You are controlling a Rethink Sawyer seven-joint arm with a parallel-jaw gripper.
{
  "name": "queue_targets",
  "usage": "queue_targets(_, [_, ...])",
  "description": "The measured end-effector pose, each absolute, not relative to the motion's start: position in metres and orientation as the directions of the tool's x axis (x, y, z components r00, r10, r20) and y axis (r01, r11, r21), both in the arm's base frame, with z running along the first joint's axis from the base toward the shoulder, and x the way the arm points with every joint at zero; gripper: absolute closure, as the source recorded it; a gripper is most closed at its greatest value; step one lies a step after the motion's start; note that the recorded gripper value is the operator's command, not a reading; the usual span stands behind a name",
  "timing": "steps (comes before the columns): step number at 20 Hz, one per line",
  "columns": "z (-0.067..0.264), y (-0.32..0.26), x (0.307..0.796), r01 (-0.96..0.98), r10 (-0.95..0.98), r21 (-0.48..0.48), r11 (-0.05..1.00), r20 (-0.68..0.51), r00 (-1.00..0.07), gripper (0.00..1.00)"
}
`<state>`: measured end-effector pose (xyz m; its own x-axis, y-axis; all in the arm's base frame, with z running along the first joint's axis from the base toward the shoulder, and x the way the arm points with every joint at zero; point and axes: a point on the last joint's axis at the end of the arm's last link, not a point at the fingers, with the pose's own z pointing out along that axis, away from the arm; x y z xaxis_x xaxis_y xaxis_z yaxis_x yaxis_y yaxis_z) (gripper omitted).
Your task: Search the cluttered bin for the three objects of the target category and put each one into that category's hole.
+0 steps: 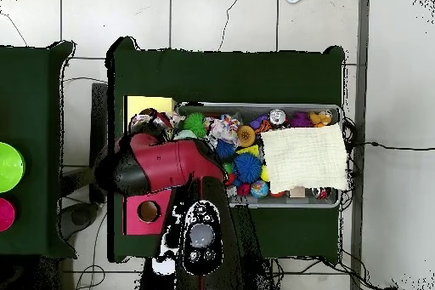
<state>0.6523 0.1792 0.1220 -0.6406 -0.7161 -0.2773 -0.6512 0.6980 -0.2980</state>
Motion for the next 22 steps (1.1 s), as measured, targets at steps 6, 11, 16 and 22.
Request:
queue_targets(6, [0.117,0.184,0.649,-0.657,-0.718,-0.291,0.696,-0.272,-0.640,1.00])
queue_targets(11, [0.108,0.202,0.640,-0.678,-0.734,-0.282,0.679,-0.258,-0.628,1.00])
queue_targets(16, [0.105,0.220,0.631,-0.695,-0.747,-0.274,0.665,-0.255,-0.614,1.00])
queue_targets(22, [0.105,0.239,0.624,-0.704,-0.751,-0.262,0.660,-0.259,-0.608,1.00])
